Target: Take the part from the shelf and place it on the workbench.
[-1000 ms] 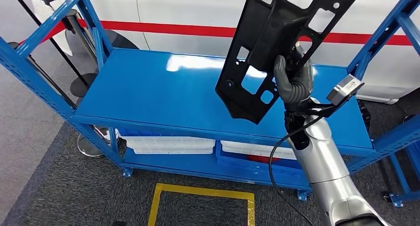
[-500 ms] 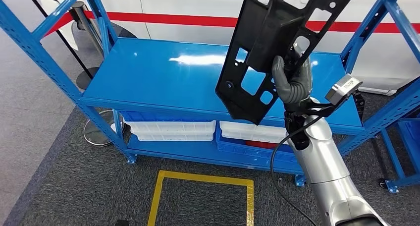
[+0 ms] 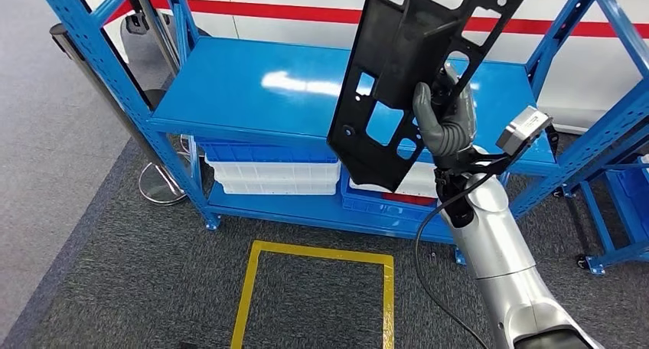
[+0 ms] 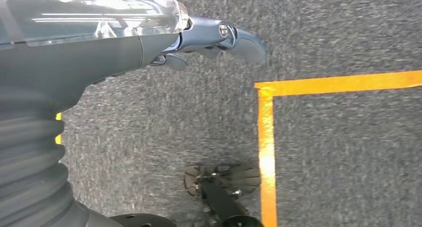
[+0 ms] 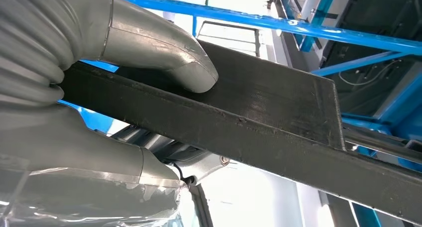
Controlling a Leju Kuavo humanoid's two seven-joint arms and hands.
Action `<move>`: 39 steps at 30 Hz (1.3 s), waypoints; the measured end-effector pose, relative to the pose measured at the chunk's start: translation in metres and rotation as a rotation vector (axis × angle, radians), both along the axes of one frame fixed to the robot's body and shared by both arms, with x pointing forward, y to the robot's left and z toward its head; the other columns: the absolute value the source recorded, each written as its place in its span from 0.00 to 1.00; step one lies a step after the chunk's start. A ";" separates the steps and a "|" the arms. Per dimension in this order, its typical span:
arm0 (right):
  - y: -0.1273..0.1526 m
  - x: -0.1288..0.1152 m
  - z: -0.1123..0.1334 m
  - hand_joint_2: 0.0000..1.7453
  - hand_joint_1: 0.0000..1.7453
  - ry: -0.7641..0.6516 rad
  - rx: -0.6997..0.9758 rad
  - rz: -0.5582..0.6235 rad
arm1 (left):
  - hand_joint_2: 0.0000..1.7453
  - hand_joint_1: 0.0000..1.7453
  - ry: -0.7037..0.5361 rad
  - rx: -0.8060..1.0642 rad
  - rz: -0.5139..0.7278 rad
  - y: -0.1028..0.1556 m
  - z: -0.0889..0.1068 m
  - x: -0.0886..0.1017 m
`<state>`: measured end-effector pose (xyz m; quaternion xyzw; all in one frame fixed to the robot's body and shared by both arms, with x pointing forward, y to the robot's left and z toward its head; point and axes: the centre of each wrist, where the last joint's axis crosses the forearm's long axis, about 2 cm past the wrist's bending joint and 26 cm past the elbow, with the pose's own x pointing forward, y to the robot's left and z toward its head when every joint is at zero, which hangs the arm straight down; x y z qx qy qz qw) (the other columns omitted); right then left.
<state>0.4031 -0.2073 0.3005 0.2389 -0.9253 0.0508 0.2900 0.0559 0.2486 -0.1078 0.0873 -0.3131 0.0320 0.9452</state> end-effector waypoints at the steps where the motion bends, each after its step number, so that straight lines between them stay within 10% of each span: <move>1: 0.000 0.000 0.001 1.00 1.00 -0.003 0.002 -0.001 | 1.00 0.00 0.000 -0.001 -0.001 0.000 0.000 0.000; 39: -0.044 0.001 -0.033 1.00 1.00 0.036 -0.019 -0.201 | 1.00 0.00 0.008 -0.024 -0.065 -0.007 0.001 0.003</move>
